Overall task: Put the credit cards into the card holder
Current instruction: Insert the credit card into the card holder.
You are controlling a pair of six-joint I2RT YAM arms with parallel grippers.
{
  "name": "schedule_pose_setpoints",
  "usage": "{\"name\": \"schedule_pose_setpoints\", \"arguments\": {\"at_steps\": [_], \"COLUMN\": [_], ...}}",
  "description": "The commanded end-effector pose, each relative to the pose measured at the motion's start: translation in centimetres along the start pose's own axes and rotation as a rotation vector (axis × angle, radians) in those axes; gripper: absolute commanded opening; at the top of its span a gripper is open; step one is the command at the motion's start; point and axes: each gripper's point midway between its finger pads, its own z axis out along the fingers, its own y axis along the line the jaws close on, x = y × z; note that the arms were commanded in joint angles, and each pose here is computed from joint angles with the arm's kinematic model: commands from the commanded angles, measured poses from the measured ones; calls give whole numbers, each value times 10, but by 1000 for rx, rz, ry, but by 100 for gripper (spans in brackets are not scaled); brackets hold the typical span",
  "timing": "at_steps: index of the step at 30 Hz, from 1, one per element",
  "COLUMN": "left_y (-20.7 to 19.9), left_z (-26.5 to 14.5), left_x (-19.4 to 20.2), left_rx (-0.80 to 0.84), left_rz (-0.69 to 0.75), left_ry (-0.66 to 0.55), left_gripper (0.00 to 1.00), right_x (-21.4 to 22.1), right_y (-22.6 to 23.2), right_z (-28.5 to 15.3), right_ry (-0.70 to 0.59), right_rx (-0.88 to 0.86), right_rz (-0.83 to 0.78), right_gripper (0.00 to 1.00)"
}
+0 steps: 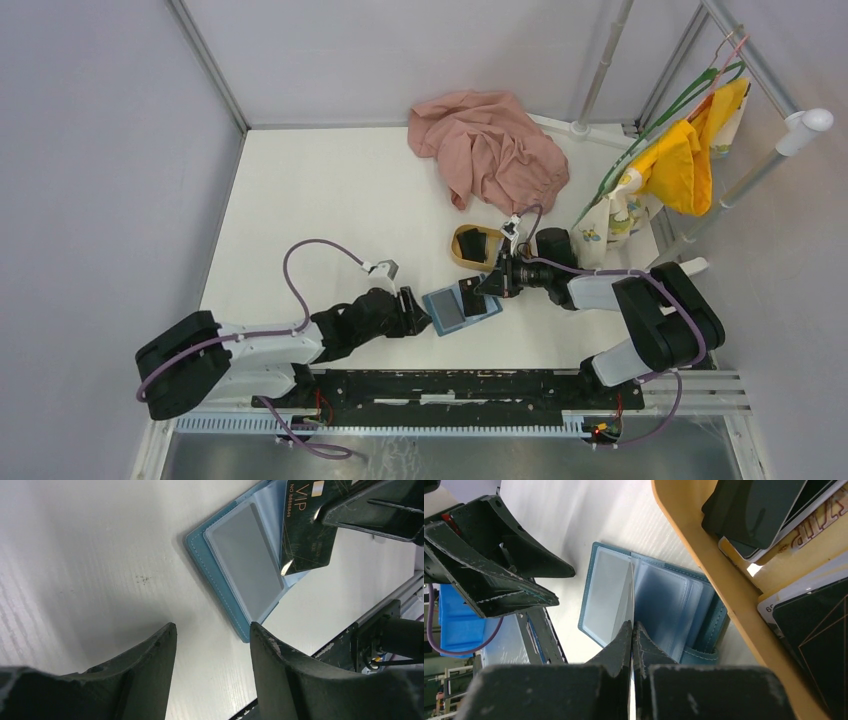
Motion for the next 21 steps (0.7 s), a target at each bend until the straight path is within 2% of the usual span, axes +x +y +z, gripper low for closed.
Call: {"name": "schedule_pose_setpoints", "arguments": {"at_steps": [1,10,21], "left_y": [-24,-12,-10], "left_z": [11,21,33], "left_x": [-20,-18,-13], "left_rx": [8,-98,-145], "left_rz": [-69,-30,3], "left_ry": [-75,-67,-37], "left_gripper": [61,61,59], "right_x": [-13,-32,-19], "right_y": [-2,27,15], "right_z": [3,-3,3], "right_ry": [-29,-67,-36], "right_rx": [26,-75,-54], "right_rz": [-11,-59,1], "right_gripper": [0,0,0]}}
